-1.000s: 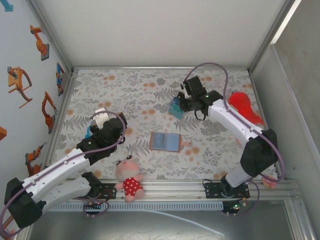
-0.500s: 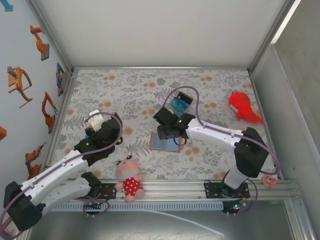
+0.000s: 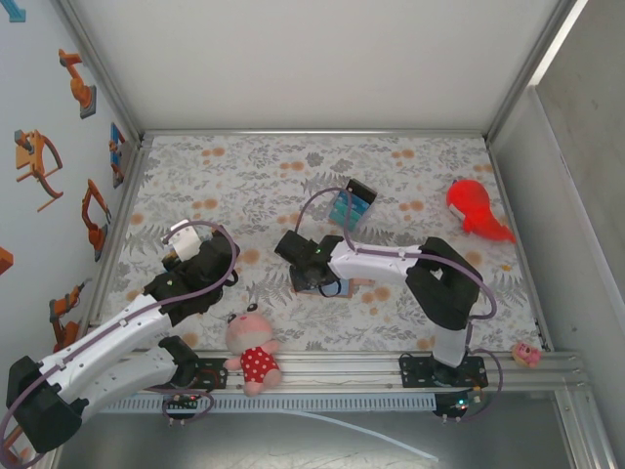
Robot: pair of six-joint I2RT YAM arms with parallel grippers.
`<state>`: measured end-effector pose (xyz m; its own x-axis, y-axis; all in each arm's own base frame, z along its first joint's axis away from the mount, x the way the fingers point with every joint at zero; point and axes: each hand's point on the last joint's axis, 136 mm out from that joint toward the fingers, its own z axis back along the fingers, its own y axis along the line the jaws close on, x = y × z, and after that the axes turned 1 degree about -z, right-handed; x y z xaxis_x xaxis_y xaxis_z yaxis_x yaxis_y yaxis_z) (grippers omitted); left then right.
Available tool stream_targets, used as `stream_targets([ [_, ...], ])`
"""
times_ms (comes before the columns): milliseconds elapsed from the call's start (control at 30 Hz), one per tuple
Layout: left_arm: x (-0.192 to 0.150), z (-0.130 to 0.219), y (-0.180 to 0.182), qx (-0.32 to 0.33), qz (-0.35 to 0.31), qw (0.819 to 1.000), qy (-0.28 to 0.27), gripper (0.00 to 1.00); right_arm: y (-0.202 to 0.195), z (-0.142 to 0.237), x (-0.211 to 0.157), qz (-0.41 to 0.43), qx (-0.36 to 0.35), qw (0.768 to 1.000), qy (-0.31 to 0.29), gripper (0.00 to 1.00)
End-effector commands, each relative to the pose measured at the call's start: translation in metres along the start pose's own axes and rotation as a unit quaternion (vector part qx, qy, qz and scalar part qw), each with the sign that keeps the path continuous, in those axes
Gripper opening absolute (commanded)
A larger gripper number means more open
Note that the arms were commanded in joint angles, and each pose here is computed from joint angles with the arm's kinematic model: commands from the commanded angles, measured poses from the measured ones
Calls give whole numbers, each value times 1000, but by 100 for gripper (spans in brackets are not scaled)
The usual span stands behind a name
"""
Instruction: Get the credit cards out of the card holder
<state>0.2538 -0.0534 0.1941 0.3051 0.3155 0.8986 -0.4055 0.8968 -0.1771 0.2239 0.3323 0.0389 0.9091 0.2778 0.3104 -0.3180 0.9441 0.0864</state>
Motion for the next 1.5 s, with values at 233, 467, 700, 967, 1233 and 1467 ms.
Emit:
stream_targets([
  [233, -2, -1, 11, 26, -6, 1000, 0, 97, 12, -5, 8, 8, 6, 1000, -5, 61],
  [467, -2, -1, 11, 27, -4, 1000, 2, 97, 11, -15, -1, 9, 5, 1000, 12, 61],
  [700, -2, -1, 10, 26, -6, 1000, 5, 97, 3, -23, -14, 12, -3, 1000, 26, 57],
  [967, 0, 0, 10, 25, -1, 1000, 4, 97, -4, -28, -25, 14, -4, 999, 37, 47],
  [1233, 1, 1, 2, 12, -12, 1000, 13, 97, -4, -20, -19, 31, 12, 999, 21, 42],
  [1467, 3, 3, -12, -12, -17, 1000, 21, 97, -5, -4, -11, 73, 24, 997, -6, 36],
])
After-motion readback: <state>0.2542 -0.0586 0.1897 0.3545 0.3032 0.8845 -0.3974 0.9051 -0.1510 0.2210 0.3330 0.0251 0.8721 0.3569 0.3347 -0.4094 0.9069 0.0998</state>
